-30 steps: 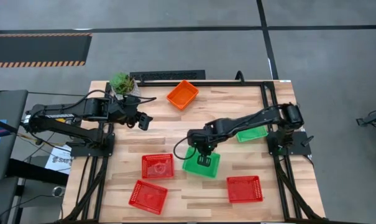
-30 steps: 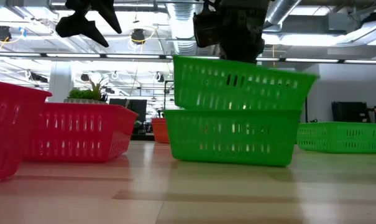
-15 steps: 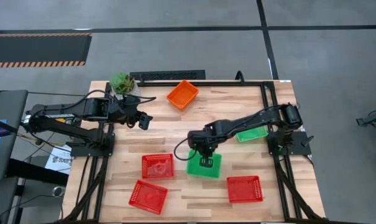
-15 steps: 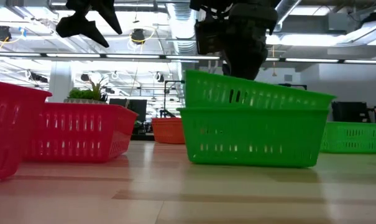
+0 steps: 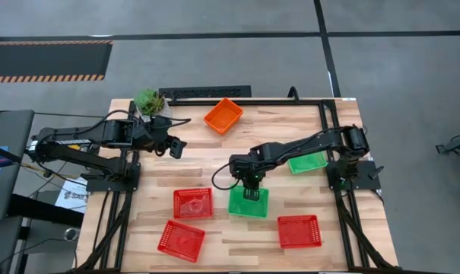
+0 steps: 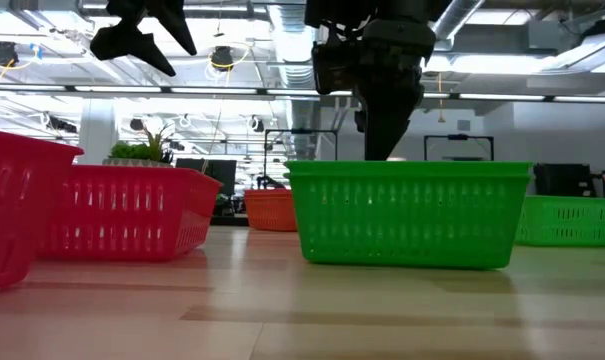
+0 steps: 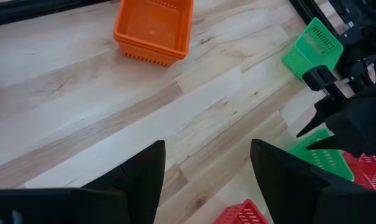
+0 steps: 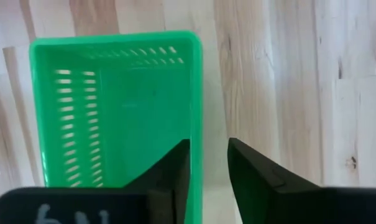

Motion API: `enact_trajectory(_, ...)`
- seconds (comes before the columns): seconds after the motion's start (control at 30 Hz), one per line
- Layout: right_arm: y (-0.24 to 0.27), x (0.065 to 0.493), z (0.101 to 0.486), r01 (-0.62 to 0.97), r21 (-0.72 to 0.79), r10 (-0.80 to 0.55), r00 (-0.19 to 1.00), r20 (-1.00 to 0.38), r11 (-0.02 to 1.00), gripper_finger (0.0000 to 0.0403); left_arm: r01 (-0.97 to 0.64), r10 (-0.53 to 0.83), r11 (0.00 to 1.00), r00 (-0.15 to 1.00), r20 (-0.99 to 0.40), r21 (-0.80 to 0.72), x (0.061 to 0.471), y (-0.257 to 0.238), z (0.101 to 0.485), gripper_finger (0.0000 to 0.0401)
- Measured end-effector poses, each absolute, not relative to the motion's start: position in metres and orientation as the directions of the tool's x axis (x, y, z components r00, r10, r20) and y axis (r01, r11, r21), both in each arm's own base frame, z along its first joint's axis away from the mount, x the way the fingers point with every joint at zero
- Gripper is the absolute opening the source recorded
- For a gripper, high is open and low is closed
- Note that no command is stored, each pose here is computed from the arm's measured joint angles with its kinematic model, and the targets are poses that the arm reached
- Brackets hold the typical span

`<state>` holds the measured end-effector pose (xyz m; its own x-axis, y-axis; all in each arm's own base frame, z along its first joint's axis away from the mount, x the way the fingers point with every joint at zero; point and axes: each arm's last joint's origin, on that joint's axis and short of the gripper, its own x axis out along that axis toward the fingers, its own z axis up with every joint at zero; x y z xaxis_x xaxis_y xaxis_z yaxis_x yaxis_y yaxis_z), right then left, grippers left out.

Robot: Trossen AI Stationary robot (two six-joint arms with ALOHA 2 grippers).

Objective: Stack baskets by color
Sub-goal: Stack the bottom right green bin on the bottom left green bin, then move the stacked green bins to the top of the table

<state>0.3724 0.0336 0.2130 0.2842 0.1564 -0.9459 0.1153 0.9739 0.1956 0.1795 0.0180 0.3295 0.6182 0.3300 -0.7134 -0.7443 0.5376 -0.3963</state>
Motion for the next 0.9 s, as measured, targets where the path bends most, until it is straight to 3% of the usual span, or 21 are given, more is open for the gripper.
enact_trajectory(0.23, 0.037, 0.377, 0.208, 0.075, 0.186, 0.157, 0.291, -0.944, 0.98, 0.0144, -0.745, 0.331, 0.538, 0.618, -0.713, -0.396, 0.18, 0.018, 0.33, 0.0224)
enact_trajectory(0.53, 0.039, 0.382, 0.176, 0.047, 0.16, 0.148, 0.19, -0.971, 0.986, 0.0143, -0.746, 0.331, 0.537, 0.616, -0.715, -0.394, 0.179, 0.018, 0.329, 0.0224)
enact_trajectory(0.9, -0.003, 0.384, 0.182, 0.151, 0.089, 0.052, 0.234, -0.971, 0.984, 0.0017, -0.748, 0.331, 0.537, 0.611, -0.719, -0.389, 0.179, 0.018, 0.329, 0.0224)
